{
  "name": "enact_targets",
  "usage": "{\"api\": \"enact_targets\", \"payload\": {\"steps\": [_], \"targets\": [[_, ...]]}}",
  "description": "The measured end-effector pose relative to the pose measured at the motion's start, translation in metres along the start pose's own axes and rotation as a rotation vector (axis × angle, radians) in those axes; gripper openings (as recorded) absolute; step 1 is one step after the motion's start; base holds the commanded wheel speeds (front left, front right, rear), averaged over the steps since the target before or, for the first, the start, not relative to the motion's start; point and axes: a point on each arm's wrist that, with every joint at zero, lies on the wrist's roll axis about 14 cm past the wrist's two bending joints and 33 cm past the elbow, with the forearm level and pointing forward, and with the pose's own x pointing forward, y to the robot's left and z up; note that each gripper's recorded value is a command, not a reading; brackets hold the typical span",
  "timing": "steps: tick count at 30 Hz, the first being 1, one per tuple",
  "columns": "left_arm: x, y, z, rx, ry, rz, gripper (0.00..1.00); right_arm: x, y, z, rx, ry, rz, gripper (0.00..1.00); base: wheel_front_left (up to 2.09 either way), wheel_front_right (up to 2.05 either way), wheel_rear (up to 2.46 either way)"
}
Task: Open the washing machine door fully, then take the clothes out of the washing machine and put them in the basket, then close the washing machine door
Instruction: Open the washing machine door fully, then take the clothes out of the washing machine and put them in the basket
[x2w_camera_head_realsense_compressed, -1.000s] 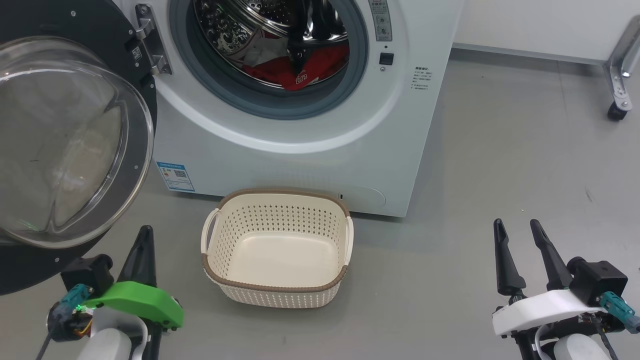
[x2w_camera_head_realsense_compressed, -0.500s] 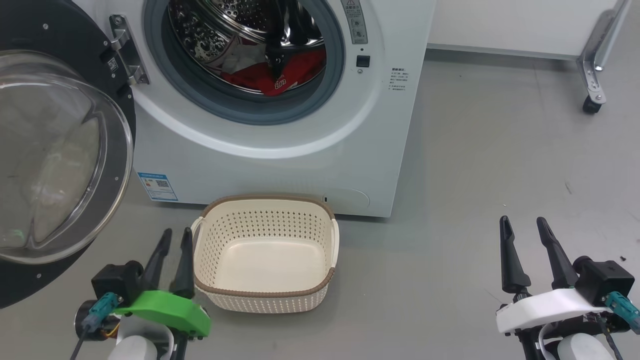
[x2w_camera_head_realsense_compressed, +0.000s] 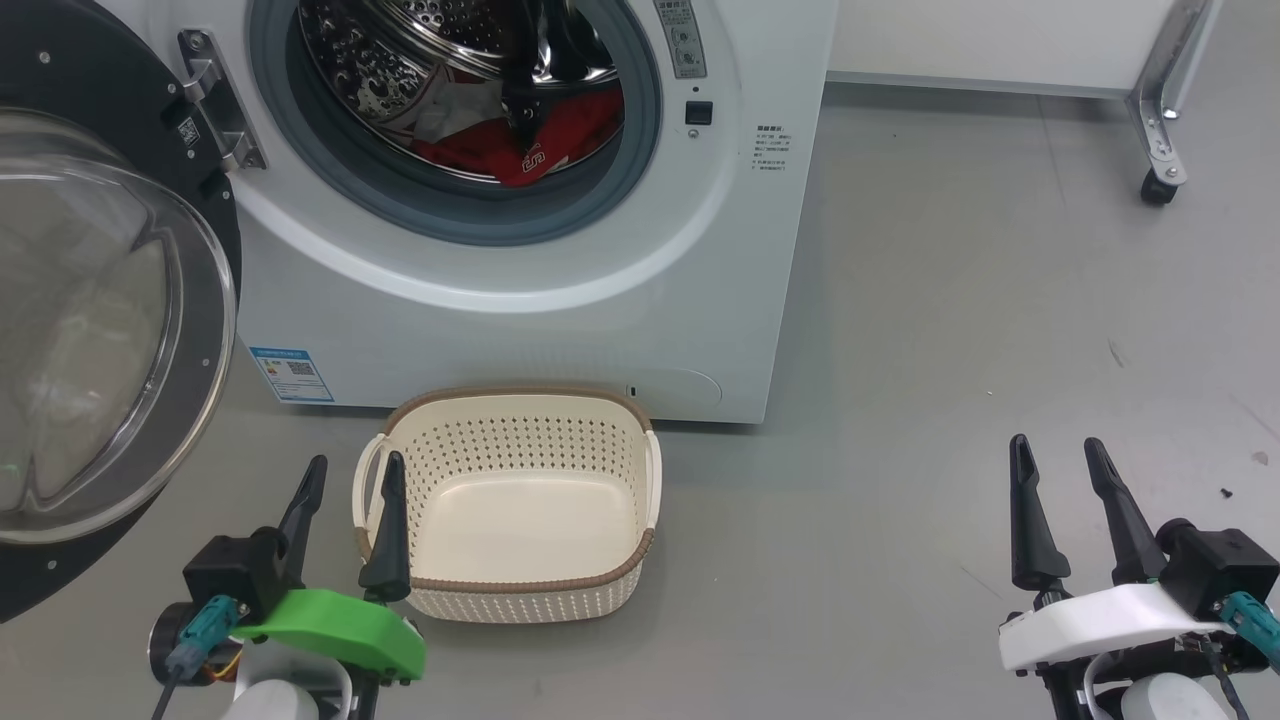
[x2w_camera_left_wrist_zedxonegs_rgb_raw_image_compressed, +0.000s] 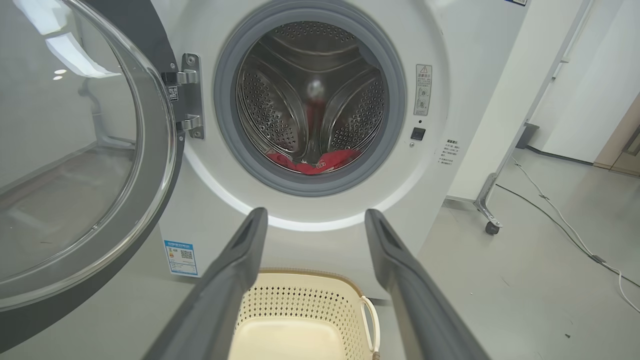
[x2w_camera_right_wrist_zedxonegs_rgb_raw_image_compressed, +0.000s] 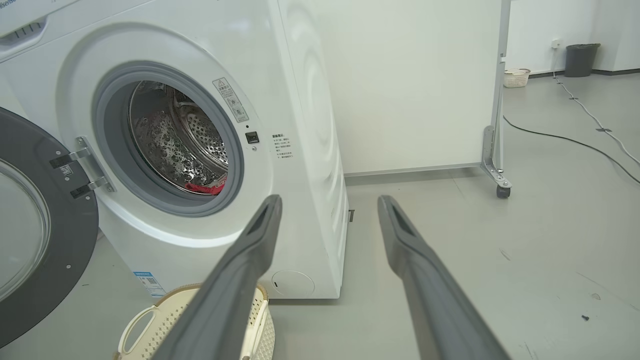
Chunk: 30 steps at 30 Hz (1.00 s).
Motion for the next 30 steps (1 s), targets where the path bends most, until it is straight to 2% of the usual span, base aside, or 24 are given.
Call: {"api": "enact_targets", "payload": {"steps": [30], "targets": [[-0.0080,0.0045,-0.0004,0.006,-0.007,0.021,1.00,0.0035,0.0028,-0.0044,0.003,0.012,0.010,1.00,0.00,0.00,0.00]]}}
